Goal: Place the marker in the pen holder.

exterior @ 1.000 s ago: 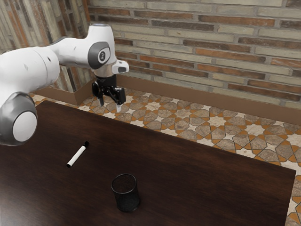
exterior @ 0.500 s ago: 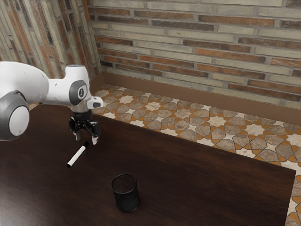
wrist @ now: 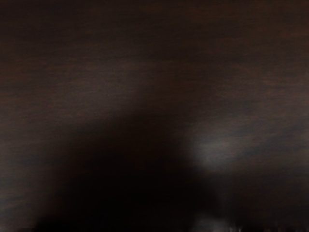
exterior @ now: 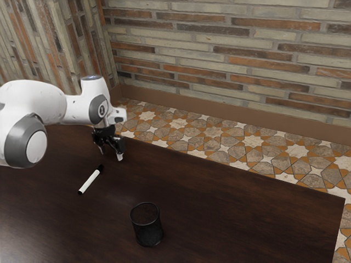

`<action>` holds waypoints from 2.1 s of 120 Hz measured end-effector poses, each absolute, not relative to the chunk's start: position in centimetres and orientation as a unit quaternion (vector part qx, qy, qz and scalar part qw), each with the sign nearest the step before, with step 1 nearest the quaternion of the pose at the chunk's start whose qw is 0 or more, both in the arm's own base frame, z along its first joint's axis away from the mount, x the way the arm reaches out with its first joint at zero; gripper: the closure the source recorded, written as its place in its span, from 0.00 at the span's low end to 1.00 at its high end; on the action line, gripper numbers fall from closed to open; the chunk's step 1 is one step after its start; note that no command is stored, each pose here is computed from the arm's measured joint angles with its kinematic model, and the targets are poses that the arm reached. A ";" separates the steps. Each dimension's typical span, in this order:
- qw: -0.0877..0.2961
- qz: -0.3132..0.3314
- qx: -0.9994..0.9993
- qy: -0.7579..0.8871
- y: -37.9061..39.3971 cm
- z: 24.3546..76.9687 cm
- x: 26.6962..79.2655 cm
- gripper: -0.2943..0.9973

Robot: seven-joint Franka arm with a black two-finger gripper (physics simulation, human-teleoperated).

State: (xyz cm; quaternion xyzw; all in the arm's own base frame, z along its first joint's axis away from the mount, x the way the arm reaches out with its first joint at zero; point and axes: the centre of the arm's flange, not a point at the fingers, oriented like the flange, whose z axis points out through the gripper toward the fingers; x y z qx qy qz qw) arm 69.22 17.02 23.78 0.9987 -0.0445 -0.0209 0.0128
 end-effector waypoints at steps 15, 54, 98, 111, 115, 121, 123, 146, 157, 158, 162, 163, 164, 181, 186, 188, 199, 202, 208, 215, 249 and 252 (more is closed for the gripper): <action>0.026 -0.039 0.998 -0.046 17.1 23.8 66.4 0.24; 0.032 -0.055 0.996 -0.060 17.3 23.1 63.2 0.19; 0.033 -0.050 0.996 -0.072 17.0 24.1 62.4 0.53; 0.032 -0.050 0.996 -0.072 17.1 24.4 62.2 0.69; 0.032 -0.049 0.996 -0.072 17.1 24.4 62.2 0.72; 0.031 -0.050 0.996 -0.072 17.1 24.4 62.1 0.76; 0.031 -0.051 0.996 -0.072 17.1 24.4 62.1 0.76; 0.020 -0.036 0.996 -0.076 16.4 26.5 62.5 0.82; 0.010 -0.011 0.996 -0.087 15.0 30.1 63.0 0.83; 0.010 -0.008 0.996 -0.088 14.9 30.4 63.0 0.83; 0.008 0.001 0.996 -0.093 14.1 31.7 63.1 0.83; 0.007 0.003 0.996 -0.094 13.9 32.1 63.1 0.83; 0.007 0.006 0.995 -0.096 13.7 32.4 63.2 0.83; 0.006 0.050 0.990 -0.130 8.4 38.7 62.9 0.84; 0.007 0.058 0.989 -0.136 7.3 40.1 62.4 0.84; 0.008 0.061 0.989 -0.138 6.9 40.5 62.2 0.84; 0.014 0.077 0.985 -0.155 4.1 43.1 61.0 0.84; 0.016 0.082 0.983 -0.162 3.0 43.7 60.7 0.84; 0.021 0.089 0.980 -0.178 0.6 44.7 60.4 0.84; 0.030 0.095 0.975 -0.198 -2.6 45.5 60.1 0.84; 0.111 0.085 0.967 -0.211 -11.8 44.3 58.0 0.84; 0.119 0.081 0.968 -0.206 -11.9 44.0 57.6 0.84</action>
